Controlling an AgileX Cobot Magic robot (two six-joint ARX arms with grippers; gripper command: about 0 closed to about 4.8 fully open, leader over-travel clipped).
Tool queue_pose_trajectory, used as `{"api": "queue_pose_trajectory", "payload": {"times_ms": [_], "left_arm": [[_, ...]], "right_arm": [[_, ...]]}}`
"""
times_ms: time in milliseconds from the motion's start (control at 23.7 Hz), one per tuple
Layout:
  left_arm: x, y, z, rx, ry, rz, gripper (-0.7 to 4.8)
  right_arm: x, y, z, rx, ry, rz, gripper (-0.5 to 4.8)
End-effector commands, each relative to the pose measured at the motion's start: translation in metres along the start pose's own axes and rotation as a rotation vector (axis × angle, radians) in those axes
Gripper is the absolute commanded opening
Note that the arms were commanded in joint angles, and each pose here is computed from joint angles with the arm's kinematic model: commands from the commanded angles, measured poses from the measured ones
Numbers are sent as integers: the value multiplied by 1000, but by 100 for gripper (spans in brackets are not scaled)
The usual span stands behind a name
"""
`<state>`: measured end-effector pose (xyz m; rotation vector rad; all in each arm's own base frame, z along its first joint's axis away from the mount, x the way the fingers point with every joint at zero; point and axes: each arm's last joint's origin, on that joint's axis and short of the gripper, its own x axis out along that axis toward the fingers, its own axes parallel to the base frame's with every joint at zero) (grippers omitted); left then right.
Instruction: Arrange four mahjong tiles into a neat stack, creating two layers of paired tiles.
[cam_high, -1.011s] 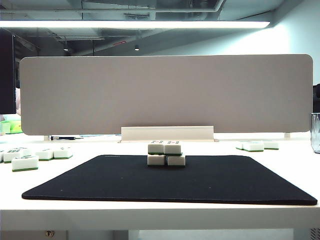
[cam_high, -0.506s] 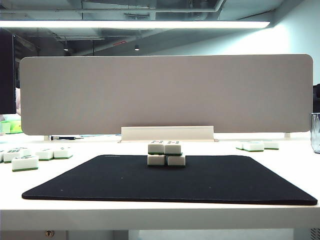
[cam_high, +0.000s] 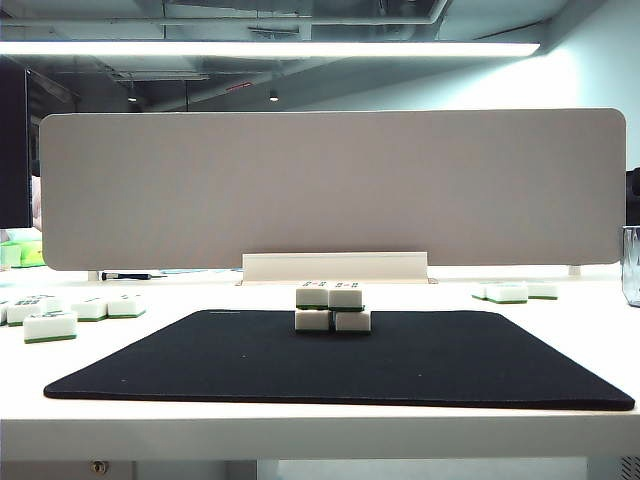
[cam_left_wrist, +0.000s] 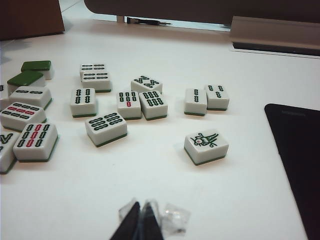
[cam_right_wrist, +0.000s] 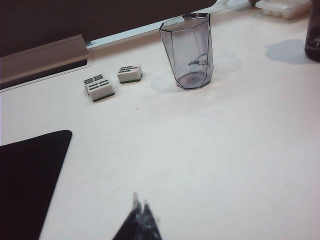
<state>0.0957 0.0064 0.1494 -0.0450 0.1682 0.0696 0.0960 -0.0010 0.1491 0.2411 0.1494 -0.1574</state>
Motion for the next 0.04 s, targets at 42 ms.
{"api": "queue_pose_trajectory", "payload": {"times_ms": [42], "left_arm": [[0, 0, -2, -2, 12, -1, -5]], "right_arm": [[0, 0, 1, 0, -13, 4, -1]]}}
